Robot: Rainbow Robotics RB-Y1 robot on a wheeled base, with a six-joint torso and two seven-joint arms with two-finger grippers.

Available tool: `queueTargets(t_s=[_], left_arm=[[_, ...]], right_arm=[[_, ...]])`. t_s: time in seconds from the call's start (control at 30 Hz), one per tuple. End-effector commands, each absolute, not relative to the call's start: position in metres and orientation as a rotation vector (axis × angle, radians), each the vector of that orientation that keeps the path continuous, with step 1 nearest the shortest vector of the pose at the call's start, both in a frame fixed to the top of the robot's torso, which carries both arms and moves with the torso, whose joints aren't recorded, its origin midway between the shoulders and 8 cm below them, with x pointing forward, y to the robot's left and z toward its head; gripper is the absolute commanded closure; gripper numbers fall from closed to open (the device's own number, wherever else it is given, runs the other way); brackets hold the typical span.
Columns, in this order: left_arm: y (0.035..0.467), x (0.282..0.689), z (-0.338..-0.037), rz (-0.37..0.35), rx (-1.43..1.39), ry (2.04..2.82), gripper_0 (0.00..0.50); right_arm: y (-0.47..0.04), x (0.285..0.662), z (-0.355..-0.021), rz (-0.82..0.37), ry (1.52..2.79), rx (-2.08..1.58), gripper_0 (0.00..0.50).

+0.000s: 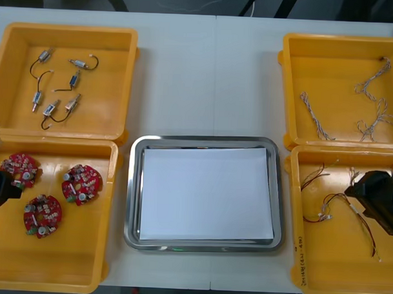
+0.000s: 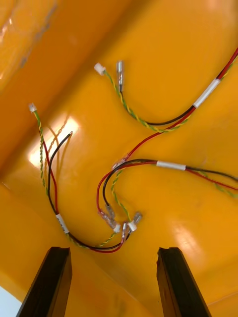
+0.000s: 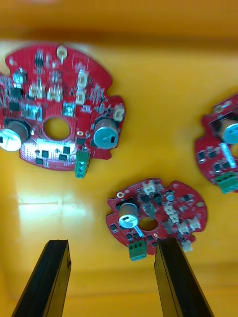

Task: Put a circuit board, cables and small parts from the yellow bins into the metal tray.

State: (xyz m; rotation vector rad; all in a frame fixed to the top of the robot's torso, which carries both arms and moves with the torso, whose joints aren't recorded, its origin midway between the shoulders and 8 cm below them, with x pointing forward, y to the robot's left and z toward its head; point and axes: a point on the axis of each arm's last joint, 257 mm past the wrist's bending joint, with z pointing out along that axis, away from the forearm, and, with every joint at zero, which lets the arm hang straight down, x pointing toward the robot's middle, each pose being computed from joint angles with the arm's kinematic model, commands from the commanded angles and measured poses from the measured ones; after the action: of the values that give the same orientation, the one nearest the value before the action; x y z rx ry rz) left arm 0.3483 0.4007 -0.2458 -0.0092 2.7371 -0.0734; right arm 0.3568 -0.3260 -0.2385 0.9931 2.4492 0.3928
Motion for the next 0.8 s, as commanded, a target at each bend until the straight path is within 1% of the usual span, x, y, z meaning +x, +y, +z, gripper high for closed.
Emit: queueTargets(t_s=[0.03, 0.13, 0.2, 0.3, 0.37, 0.43, 0.5, 0.7, 0.8], left_arm=[[0.404, 0.362, -0.205, 0.031, 0.361, 2.657, 0.0], [0.401, 0.361, -0.2, 0.03, 0.452, 2.64, 0.0], [0.398, 0.359, -0.196, 0.026, 0.52, 2.614, 0.0], [0.393, 0.358, -0.196, 0.016, 0.588, 2.586, 0.0], [0.386, 0.358, -0.197, 0.002, 0.649, 2.552, 0.0], [0.383, 0.357, -0.199, 0.005, 0.694, 2.524, 0.0], [0.379, 0.354, -0.201, 0.011, 0.757, 2.488, 0.0], [0.37, 0.341, -0.214, 0.006, 0.879, 2.426, 0.0], [0.367, 0.333, -0.221, 0.005, 0.931, 2.399, 0.0]], right_arm=[[-0.353, 0.362, -0.209, 0.218, 2.47, 0.689, 0.0], [-0.364, 0.367, -0.198, 0.137, 2.479, 0.539, 0.0], [-0.369, 0.369, -0.191, 0.08, 2.493, 0.412, 0.0], [-0.376, 0.368, -0.186, 0.002, 2.513, 0.256, 0.0], [-0.38, 0.368, -0.185, -0.067, 2.529, 0.081, 0.0], [-0.381, 0.369, -0.185, -0.101, 2.534, -0.03, 0.0], [-0.38, 0.371, -0.188, -0.113, 2.538, -0.143, 0.0], [-0.372, 0.374, -0.201, -0.09, 2.551, -0.425, 0.0], [-0.373, 0.376, -0.205, -0.117, 2.54, -0.559, 0.0]])
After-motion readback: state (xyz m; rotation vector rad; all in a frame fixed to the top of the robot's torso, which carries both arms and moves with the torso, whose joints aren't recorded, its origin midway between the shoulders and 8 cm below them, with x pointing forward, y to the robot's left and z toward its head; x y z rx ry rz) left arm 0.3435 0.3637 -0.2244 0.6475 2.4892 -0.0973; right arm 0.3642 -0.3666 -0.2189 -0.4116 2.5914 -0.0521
